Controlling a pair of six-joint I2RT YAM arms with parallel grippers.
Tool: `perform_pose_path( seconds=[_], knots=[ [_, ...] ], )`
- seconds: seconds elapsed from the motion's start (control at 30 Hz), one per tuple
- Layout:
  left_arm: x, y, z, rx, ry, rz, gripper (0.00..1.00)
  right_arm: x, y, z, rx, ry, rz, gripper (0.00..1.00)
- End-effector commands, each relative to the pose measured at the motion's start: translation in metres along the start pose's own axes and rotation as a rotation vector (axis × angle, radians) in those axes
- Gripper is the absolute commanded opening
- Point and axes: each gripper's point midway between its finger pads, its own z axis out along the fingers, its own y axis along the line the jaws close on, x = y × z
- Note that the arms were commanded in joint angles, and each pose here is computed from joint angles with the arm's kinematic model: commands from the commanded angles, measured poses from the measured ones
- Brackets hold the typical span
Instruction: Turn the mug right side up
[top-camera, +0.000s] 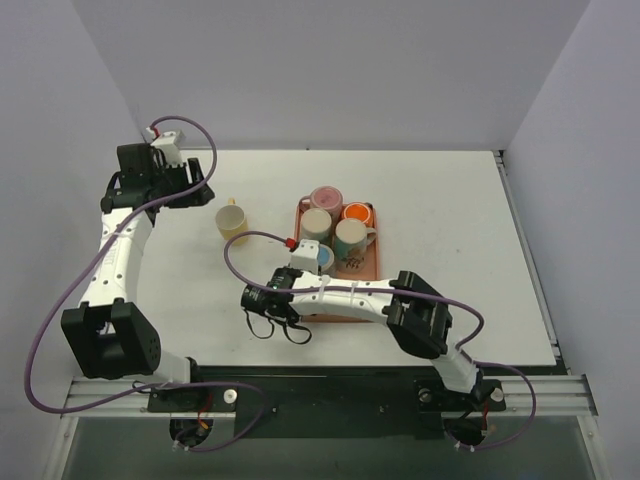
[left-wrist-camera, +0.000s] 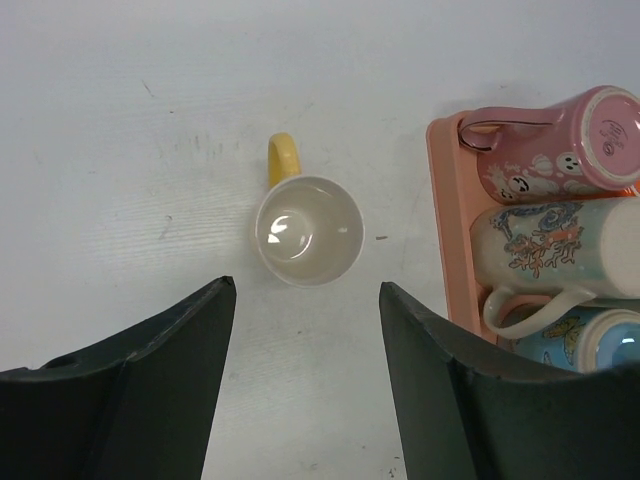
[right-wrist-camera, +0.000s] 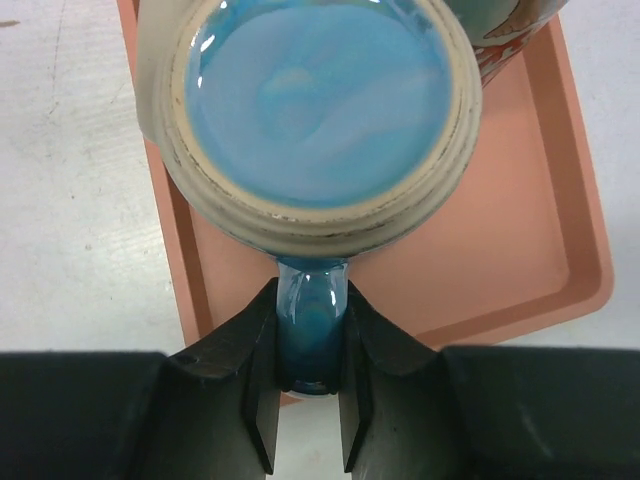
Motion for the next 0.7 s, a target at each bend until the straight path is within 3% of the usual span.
perform_pose_path(
  seconds=[0.0,0.2,0.3,0.4,0.47,0.53,0.6,0.67],
  knots=[
    [-0.009,-0.027,-0.014,0.14,-0.049,0.069,0.7,-0.051,-0.023,-0.047,-0.093,-0.049,-0.068,0.0],
    [0.004,-0.074,-0.032,0.393,-0.024,0.249,0.7,-0.075,-0.047,-0.081,-0.226,0.017,-0.076,0.0],
    [0.01,-0.1,-0.044,0.527,-0.028,0.36,0.7,-0.073,-0.055,-0.09,-0.328,0.144,-0.08,0.0],
    [0.011,-0.129,-0.065,0.71,-0.052,0.45,0.72,-0.094,-0.071,-0.1,-0.447,0.256,0.031,0.0],
    [0.013,-0.155,-0.08,0.799,-0.065,0.566,0.73,-0.114,-0.081,-0.107,-0.514,0.279,0.113,0.0],
    [0.009,-0.176,-0.098,0.826,-0.117,0.78,0.73,-0.139,-0.093,-0.115,-0.575,0.268,0.198,0.0],
    [0.014,-0.19,-0.107,0.806,-0.173,0.989,0.74,-0.163,-0.104,-0.121,-0.625,0.266,0.284,0.0],
    [0.002,-0.203,-0.114,0.744,-0.304,1.147,0.77,-0.186,-0.115,-0.127,-0.67,0.253,0.363,0.0]
  ],
)
